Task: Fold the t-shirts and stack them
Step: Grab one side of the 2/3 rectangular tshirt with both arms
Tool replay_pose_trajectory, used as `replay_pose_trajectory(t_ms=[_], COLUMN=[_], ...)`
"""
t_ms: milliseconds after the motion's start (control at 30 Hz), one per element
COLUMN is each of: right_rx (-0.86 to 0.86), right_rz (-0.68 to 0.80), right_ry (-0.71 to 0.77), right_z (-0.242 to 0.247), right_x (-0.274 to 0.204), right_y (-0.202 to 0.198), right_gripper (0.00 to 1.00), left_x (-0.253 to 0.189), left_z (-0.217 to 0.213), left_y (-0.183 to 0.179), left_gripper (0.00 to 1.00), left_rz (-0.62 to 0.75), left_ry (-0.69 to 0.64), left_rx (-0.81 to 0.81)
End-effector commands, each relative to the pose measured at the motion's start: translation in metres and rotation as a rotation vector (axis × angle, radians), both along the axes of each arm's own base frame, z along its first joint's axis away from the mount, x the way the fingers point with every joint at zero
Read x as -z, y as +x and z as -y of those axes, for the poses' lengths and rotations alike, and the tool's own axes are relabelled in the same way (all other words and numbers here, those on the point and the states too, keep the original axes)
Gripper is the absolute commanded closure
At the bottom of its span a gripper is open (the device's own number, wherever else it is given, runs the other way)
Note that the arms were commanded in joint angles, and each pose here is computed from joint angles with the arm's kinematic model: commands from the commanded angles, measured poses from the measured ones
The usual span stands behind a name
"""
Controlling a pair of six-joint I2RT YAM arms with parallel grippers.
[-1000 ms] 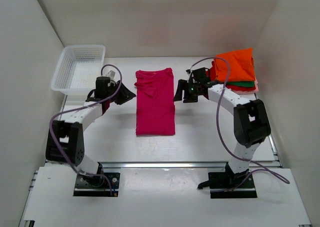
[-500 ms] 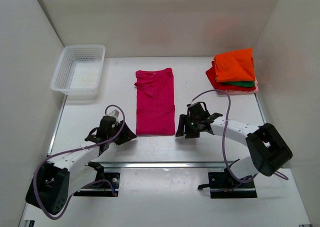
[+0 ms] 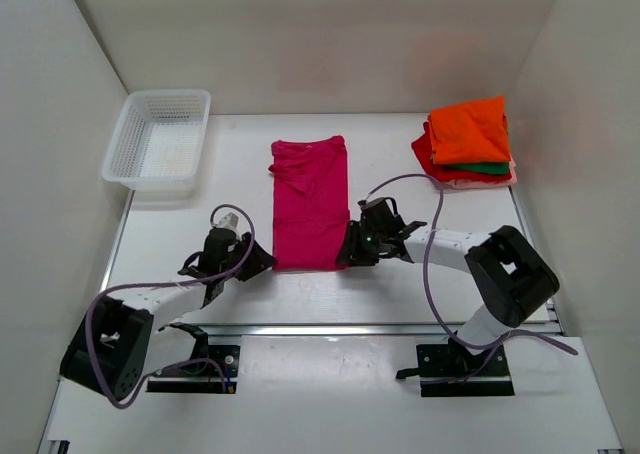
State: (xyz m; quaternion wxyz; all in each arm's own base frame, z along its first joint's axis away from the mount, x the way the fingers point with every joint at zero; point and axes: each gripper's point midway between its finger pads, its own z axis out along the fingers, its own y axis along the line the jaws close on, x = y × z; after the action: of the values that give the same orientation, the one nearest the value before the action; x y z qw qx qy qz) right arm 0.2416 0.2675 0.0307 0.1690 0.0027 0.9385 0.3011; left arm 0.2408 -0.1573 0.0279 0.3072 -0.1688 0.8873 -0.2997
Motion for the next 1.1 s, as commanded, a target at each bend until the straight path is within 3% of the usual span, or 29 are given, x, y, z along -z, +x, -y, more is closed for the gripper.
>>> replay_pose_trajectory(t_ms=[0, 33, 67, 100, 167, 400, 500, 567, 733, 900, 1067], right_rx=[-0.014, -0.023, -0.030, -0.028, -0.046, -0.136, -0.192, -0.223, -0.252, -0.255, -0.244], right_rz=[-0.015, -0.033, -0.029, -0.023, -0.041, -0.115, -0.150, -0.145, -0.183, -0.153, -0.073], right_ry=[-0.036, -0.055, -0.060, -0.074, -0.094, -0.112, -0.111, -0.084, -0.042, 0.024, 0.086], right_z=[-0.003, -0.003, -0.004, -0.002, 0.000, 0.015, 0.018, 0.014, 0.020, 0.025, 0.031], right_x=[0.013, 0.019, 0.017, 0.018, 0.022, 0.026, 0.025, 0.015, 0.005, -0.024, -0.070], right_y=[0.000, -0.003, -0.004, -0.004, -0.016, -0.085, -0.121, -0.137, -0.169, -0.160, -0.106], right_gripper=[0.71, 0.78, 0.92, 1.00, 1.00, 1.00, 1.00, 1.00, 1.00, 1.00, 1.00], left_x=[-0.003, 0.000, 0.000, 0.006, 0.012, 0.028, 0.027, 0.011, 0.012, -0.027, -0.075], left_z=[0.011, 0.017, 0.019, 0.022, 0.024, 0.015, 0.008, 0.012, 0.015, 0.013, 0.025], left_y=[0.011, 0.011, 0.012, 0.008, 0.003, -0.075, -0.107, -0.115, -0.146, -0.129, -0.093], left_gripper=[0.49, 0.59, 0.75, 0.80, 0.99, 1.00, 1.00, 1.00, 1.00, 1.00, 1.00], left_rz=[0.021, 0.010, 0.004, -0.015, -0.050, -0.154, -0.185, -0.129, -0.200, -0.129, -0.023], left_ry=[-0.028, -0.020, -0.013, 0.002, -0.012, 0.027, -0.014, -0.092, -0.214, -0.238, -0.153], left_rx=[0.007, 0.032, 0.043, 0.067, 0.076, 0.186, 0.183, 0.191, 0.199, 0.185, 0.236])
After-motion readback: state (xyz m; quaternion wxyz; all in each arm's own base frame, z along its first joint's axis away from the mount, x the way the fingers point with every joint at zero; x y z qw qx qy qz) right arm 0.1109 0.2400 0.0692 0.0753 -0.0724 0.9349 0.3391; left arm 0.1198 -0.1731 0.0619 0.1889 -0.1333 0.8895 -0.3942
